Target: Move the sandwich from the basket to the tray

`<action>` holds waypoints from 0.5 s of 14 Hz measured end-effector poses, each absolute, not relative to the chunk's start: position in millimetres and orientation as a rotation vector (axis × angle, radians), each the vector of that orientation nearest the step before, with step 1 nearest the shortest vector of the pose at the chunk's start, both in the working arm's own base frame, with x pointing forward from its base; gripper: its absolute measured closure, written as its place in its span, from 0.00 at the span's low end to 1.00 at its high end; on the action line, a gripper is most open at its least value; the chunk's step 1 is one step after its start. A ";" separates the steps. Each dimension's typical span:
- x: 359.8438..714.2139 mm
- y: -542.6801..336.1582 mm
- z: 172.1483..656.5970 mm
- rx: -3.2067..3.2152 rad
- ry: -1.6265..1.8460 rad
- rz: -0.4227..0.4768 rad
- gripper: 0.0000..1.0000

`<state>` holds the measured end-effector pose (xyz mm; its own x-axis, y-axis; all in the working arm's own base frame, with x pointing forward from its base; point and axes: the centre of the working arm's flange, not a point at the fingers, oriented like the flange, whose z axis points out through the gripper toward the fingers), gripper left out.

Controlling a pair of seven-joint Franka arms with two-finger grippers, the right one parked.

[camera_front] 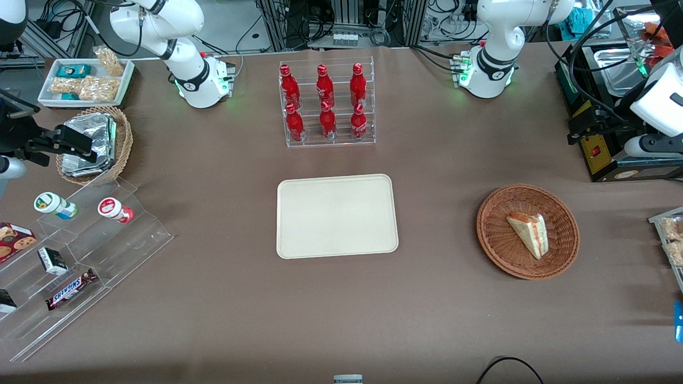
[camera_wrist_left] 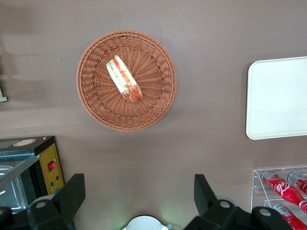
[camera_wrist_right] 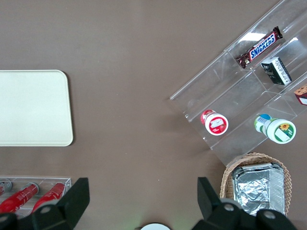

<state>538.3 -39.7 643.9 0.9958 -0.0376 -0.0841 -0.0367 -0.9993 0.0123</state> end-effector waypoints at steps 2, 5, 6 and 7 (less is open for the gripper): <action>539.4 -37.6 644.9 3.144 -0.056 -0.120 0.00; 539.6 -36.6 645.2 3.153 -0.055 -0.117 0.00; 539.6 -36.6 645.2 3.153 -0.056 -0.117 0.00; 539.7 -36.5 645.1 3.153 -0.057 -0.117 0.00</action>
<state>539.7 -36.5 645.1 0.9966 -0.0354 -0.0744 -0.0365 -0.9992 -0.0131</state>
